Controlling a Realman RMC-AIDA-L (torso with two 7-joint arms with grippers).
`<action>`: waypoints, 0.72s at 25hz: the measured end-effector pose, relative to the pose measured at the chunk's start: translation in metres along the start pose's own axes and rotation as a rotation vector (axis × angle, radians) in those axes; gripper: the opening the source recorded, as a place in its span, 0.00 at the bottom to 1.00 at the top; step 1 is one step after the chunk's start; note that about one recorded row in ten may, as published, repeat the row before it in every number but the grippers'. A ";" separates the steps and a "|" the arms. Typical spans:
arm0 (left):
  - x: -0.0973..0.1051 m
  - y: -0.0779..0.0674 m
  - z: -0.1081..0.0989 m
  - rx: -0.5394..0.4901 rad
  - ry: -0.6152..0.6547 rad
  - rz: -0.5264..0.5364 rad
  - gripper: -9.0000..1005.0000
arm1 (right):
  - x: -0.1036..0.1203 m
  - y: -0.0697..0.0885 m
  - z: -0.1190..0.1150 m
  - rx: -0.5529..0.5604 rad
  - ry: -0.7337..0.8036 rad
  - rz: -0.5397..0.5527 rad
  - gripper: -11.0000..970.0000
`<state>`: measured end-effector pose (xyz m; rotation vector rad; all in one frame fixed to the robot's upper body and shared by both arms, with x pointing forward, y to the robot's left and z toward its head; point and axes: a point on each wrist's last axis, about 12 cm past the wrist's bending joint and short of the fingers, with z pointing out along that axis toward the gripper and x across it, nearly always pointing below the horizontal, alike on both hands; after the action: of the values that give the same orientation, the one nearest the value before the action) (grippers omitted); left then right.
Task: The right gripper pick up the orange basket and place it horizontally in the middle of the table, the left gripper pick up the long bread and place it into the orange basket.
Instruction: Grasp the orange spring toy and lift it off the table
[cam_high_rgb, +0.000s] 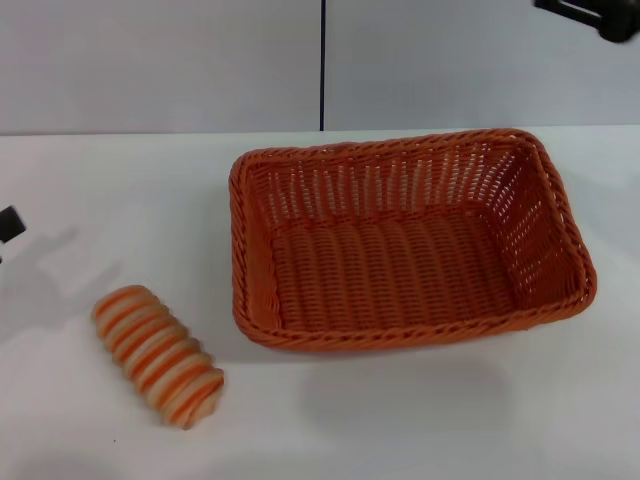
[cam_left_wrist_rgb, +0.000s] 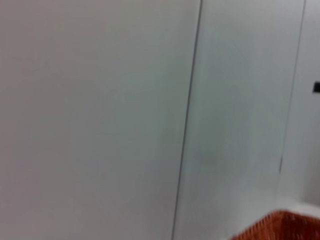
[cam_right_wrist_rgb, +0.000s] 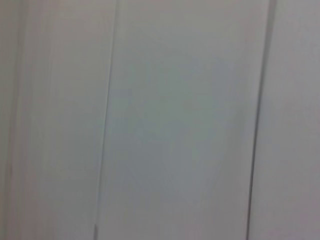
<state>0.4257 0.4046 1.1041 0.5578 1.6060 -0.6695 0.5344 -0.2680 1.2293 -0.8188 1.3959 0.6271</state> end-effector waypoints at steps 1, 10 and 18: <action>-0.004 0.003 0.004 0.010 0.021 0.005 0.81 | 0.006 0.001 -0.006 -0.005 -0.031 0.026 0.63; -0.033 0.019 0.046 0.146 0.274 0.032 0.80 | 0.061 0.018 -0.067 0.041 -0.467 0.188 0.63; -0.052 0.022 0.097 0.252 0.464 0.044 0.79 | 0.101 0.032 -0.115 0.203 -0.593 0.247 0.63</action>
<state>0.5173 0.3536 1.1452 0.9864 1.9429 -0.7509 0.4503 -0.3501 1.1263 -0.2600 0.9945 0.8221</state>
